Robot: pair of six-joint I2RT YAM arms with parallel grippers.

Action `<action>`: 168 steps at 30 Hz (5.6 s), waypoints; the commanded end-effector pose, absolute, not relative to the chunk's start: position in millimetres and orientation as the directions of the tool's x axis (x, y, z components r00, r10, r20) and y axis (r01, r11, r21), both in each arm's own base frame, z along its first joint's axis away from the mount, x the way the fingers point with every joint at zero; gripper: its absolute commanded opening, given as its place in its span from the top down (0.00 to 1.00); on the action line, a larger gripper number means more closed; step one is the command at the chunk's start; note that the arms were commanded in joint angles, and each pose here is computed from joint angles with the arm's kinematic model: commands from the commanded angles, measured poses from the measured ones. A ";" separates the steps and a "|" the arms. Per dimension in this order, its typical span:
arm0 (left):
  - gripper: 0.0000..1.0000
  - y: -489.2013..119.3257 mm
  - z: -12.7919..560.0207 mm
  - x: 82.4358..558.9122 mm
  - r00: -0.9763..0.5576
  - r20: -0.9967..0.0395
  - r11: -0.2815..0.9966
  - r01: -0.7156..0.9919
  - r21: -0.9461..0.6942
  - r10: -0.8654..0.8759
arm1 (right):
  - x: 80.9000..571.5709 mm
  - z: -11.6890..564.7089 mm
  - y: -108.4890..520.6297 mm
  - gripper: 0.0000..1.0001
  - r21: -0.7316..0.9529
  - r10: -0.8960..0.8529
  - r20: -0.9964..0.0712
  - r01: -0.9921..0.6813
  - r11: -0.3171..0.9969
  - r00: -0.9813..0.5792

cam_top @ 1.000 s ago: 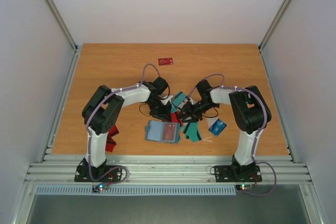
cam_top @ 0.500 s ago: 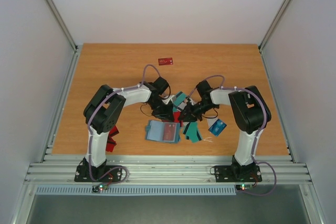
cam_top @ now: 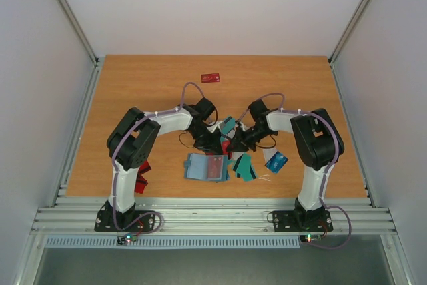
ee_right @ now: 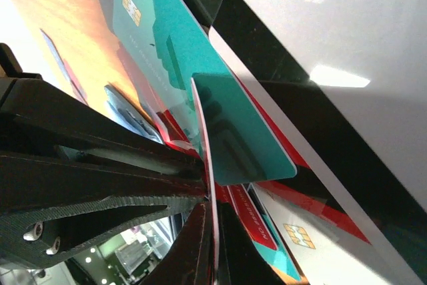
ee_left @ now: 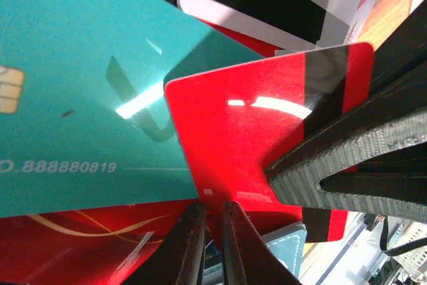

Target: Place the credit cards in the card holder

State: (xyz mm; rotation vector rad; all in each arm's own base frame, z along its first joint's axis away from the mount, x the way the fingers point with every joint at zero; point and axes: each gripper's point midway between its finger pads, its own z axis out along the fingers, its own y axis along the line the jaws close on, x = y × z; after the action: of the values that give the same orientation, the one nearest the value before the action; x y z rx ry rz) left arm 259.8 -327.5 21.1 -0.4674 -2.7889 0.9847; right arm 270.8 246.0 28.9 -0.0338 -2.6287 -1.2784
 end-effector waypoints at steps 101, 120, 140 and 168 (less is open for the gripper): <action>0.89 -204.4 18.3 198.3 -0.973 0.057 0.928 0.194 -0.317 0.223 | 218.3 28.2 321.2 0.99 0.744 -0.170 0.038 -0.086 0.663 -0.985; 0.61 -198.7 65.4 207.5 -0.973 -0.025 0.931 0.229 -0.285 0.231 | 218.2 29.8 327.0 0.99 0.789 -0.145 0.031 -0.065 0.611 -0.989; 0.84 -167.1 13.2 196.0 -0.987 0.115 0.969 0.080 -0.234 0.109 | 221.2 34.7 334.0 0.99 0.806 -0.140 0.005 -0.078 0.586 -0.990; 0.88 -184.8 -0.5 184.1 -0.970 0.221 0.946 0.030 -0.322 0.105 | 218.6 24.9 336.9 0.99 0.819 -0.077 0.053 -0.001 0.574 -0.996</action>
State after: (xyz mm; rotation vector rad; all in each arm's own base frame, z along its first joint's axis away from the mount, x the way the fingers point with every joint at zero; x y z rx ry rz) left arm 183.8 -180.6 12.9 -0.1174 -2.8786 0.4584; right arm 220.7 337.9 34.9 0.1012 -2.6976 -1.4301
